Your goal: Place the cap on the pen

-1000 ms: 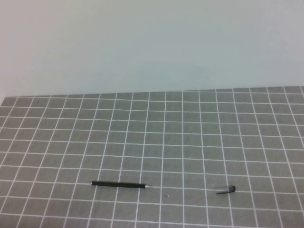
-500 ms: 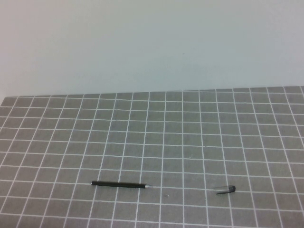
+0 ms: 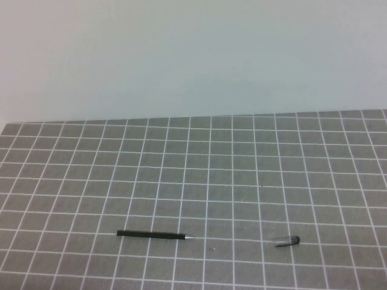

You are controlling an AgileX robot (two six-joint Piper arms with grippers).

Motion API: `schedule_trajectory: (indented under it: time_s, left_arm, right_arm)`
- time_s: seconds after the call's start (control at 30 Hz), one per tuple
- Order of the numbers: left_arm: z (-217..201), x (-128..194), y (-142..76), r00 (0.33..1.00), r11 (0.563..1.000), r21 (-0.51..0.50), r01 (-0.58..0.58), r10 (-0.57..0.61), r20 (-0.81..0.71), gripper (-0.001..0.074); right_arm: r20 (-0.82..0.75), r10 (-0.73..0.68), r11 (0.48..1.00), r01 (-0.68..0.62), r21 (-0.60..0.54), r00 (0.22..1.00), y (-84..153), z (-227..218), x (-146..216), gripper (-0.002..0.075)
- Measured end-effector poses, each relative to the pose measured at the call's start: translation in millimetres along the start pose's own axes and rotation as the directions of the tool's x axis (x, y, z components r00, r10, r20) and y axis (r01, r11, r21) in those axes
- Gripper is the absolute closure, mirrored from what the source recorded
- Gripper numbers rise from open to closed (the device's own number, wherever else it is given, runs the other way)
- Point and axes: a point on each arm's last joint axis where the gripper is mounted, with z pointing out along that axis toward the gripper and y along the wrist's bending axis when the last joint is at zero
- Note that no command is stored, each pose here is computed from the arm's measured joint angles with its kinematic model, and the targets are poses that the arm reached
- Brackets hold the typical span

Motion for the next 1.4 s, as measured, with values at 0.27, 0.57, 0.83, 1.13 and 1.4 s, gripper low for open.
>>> schedule_trajectory:
  time_s: [0.27, 0.57, 0.83, 1.13, 1.4]
  left_arm:
    - [0.0, 0.0, 0.0, 1.000, 1.000, 0.000, 0.000, 0.000, 0.000, 0.0739]
    - [0.0, 0.0, 0.1, 1.000, 1.000, -0.001, -0.002, 0.002, 0.001, 0.0739]
    - [0.0, 0.0, 0.1, 1.000, 1.000, -0.001, -0.002, 0.002, 0.001, 0.0738]
    - [0.0, 0.0, 0.1, 1.000, 1.000, -0.001, -0.002, 0.002, 0.001, 0.0739]
    - [-0.9, -13.0, 0.5, 0.990, 1.000, -0.007, -0.004, 0.005, 0.143, 0.0738]
  right_arm:
    - [0.000, 0.000, 1.000, 0.000, 0.000, 1.000, 0.0, 0.0, 0.0, 0.0727]
    - [-0.002, 0.000, 1.000, 0.000, 0.000, 1.000, 0.0, 0.0, 0.2, 0.0727]
    - [-0.002, 0.000, 1.000, 0.000, 0.000, 1.000, 0.0, 0.0, 0.2, 0.0727]
    - [-0.002, 0.000, 1.000, 0.000, 0.000, 1.000, 0.0, 0.0, 0.2, 0.0727]
    - [0.003, 0.000, 1.000, 0.000, 0.000, 1.000, 0.0, 0.0, -0.2, 0.0727]
